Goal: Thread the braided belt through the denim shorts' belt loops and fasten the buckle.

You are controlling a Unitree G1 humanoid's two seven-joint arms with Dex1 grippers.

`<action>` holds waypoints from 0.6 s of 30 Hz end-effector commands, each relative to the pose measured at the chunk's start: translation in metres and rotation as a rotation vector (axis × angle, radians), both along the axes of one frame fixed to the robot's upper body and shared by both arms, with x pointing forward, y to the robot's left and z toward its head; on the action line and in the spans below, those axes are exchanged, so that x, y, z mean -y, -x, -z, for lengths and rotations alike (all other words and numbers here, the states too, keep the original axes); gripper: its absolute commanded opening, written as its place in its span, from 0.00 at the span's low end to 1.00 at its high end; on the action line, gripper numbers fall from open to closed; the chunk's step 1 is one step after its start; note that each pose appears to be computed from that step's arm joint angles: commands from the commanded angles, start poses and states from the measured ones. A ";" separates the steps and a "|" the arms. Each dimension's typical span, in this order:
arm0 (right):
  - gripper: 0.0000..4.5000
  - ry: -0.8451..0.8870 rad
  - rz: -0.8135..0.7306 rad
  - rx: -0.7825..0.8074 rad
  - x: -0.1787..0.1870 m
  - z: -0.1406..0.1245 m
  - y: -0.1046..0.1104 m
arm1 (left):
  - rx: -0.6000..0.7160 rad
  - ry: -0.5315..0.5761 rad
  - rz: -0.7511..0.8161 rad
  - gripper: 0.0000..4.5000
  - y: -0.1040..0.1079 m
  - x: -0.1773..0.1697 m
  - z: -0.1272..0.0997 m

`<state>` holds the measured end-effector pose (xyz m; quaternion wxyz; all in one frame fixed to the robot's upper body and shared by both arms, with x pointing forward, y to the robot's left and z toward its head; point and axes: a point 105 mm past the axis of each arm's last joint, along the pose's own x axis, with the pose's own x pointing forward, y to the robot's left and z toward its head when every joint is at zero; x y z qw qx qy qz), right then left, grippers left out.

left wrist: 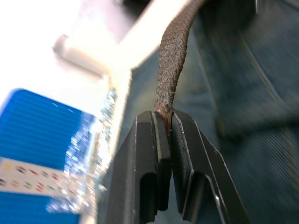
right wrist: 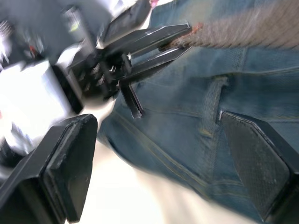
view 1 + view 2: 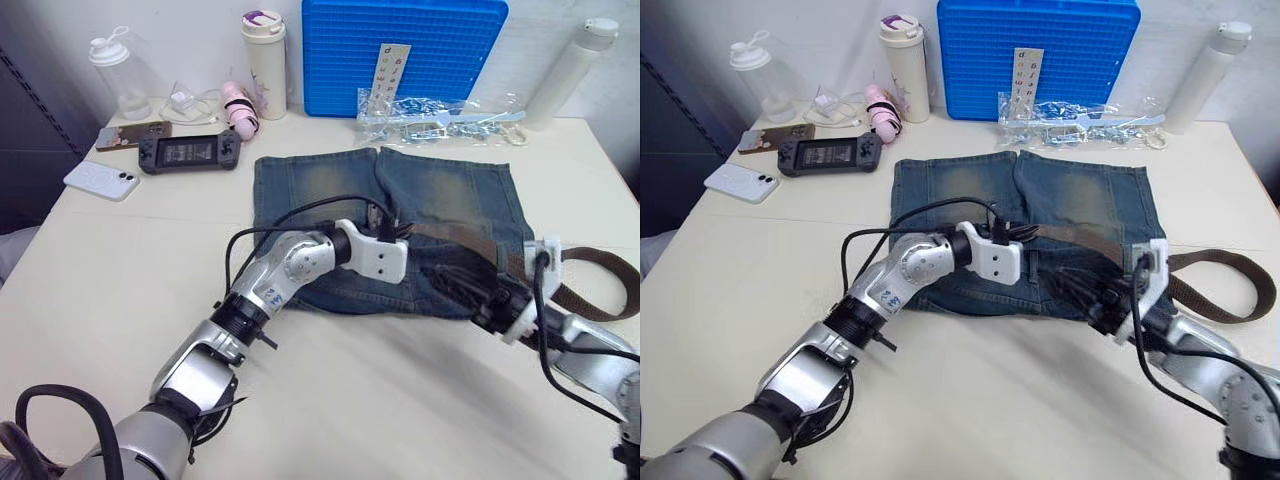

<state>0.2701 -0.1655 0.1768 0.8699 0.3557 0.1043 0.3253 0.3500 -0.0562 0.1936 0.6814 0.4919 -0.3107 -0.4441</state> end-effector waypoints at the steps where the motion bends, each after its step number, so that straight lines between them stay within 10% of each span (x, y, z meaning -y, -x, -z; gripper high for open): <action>1: 0.99 -0.241 0.084 -0.065 -0.003 -0.015 -0.012 | 0.054 0.049 0.040 0.00 0.008 0.010 -0.018; 8: 0.99 -0.524 0.181 -0.090 0.001 -0.036 -0.030 | 0.048 0.041 0.047 0.00 0.010 0.012 -0.014; 18: 0.16 -0.538 0.205 -0.107 -0.001 -0.033 -0.036 | 0.052 0.031 0.048 0.00 0.009 0.011 -0.013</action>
